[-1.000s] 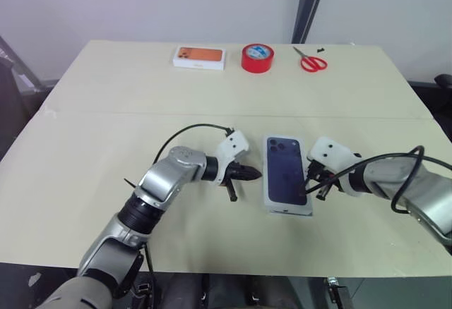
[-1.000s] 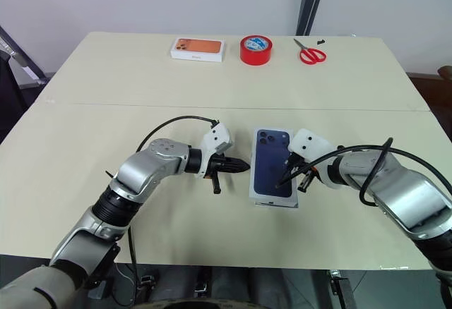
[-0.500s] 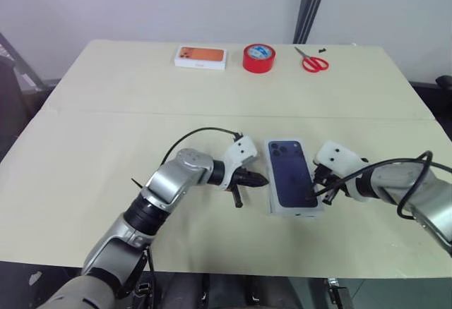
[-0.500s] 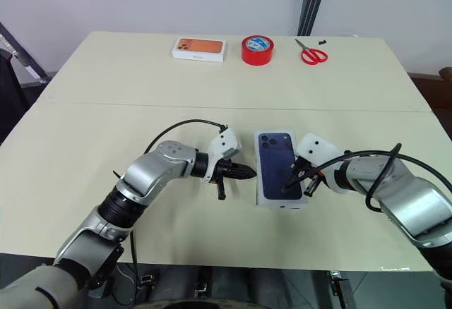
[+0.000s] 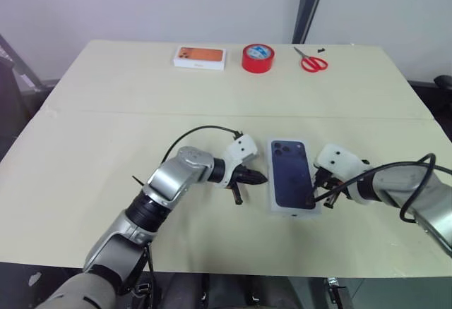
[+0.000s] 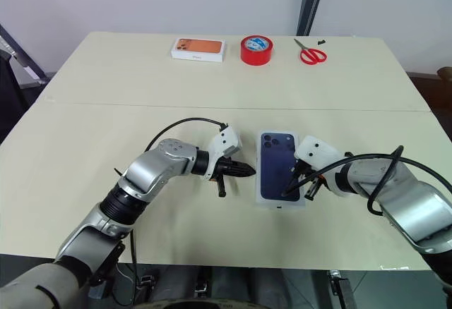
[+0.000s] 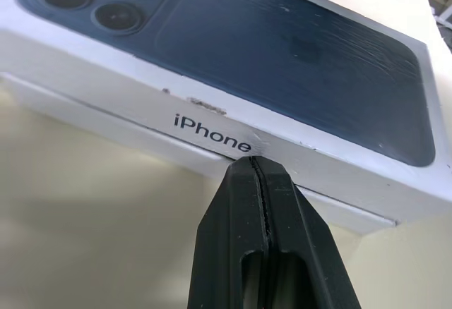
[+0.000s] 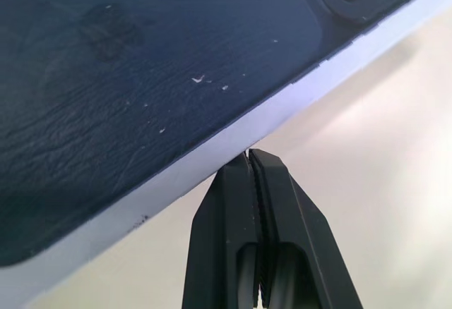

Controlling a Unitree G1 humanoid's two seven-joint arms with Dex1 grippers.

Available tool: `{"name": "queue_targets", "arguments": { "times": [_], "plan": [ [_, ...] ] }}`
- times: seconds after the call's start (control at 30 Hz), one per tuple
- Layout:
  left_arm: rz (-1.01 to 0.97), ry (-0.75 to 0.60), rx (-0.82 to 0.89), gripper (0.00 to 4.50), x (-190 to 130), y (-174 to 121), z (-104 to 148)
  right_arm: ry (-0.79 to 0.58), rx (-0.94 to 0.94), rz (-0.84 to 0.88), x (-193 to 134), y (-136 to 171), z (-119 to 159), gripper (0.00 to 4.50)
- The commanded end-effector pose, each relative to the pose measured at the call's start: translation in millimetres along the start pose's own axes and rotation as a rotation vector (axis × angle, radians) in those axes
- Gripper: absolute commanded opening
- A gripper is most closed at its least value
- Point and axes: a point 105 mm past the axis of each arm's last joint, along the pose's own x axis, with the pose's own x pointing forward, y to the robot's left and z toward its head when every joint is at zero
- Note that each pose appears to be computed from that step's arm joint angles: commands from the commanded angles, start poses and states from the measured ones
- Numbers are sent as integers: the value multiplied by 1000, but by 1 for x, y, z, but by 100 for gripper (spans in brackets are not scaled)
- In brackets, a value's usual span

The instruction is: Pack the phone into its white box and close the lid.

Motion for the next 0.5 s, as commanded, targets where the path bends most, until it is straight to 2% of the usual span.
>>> {"name": "queue_targets", "arguments": {
  "times": [0.03,0.5],
  "plan": [
    [-37,-50,46,1,-1,-10,14,-44,-35,4,-6,4,12,6],
    [-27,-34,35,1,-2,-9,9,-34,-20,-8,-4,2,8,6]
  ]
}}
